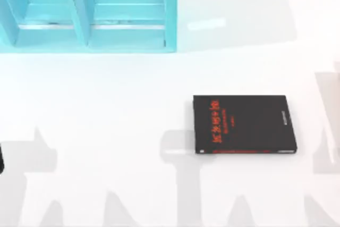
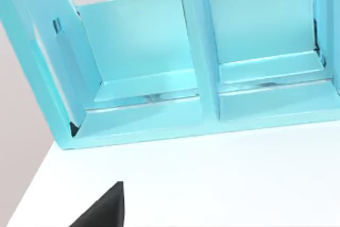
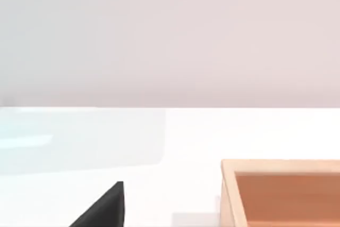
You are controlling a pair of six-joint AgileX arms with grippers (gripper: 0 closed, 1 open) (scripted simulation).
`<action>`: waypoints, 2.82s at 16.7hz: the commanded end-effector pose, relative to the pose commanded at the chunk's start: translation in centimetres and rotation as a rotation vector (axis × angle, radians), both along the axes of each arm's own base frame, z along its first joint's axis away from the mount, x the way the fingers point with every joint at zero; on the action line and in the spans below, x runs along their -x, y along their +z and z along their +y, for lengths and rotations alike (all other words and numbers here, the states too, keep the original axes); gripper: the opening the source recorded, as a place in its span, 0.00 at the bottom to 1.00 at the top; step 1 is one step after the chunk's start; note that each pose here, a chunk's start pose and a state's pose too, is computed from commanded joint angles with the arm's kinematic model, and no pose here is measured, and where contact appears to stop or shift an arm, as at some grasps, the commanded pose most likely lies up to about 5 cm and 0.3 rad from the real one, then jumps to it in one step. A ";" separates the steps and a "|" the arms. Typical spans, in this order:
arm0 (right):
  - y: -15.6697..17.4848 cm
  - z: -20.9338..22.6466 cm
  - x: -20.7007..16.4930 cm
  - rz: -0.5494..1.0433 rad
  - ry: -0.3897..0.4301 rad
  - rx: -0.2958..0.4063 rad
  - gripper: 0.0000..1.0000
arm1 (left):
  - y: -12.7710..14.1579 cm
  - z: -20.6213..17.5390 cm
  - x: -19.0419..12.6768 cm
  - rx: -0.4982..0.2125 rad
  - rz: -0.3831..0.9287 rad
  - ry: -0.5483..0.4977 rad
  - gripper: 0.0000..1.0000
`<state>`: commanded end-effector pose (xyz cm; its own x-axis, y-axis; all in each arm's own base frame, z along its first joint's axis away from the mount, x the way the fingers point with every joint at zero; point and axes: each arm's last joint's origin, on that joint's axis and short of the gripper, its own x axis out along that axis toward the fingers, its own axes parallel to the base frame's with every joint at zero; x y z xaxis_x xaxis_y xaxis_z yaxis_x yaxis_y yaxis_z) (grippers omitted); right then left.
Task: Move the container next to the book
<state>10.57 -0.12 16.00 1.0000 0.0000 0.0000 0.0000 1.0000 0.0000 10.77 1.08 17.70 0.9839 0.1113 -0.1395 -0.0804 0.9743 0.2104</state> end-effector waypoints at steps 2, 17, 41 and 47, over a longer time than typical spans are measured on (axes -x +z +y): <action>0.0 0.0 0.0 0.000 0.000 0.000 1.00 | 0.9 0.8 -0.2 -0.139 0.120 0.038 1.00; 0.0 0.0 0.0 0.000 0.000 0.000 1.00 | 4.7 12.6 -1.8 -0.898 1.285 -0.775 1.00; 0.0 0.0 0.0 0.000 0.000 0.000 1.00 | -1.5 18.9 -0.8 -0.927 1.254 -1.198 1.00; 0.0 0.0 0.0 0.000 0.000 0.000 1.00 | -3.9 18.5 -0.5 -0.916 1.251 -1.208 1.00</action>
<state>10.57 -0.12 16.00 1.0000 0.0000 0.0000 0.0000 1.0000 0.0000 11.30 19.55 13.80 0.0000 0.0009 -1.0000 0.9998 -0.0200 -0.0001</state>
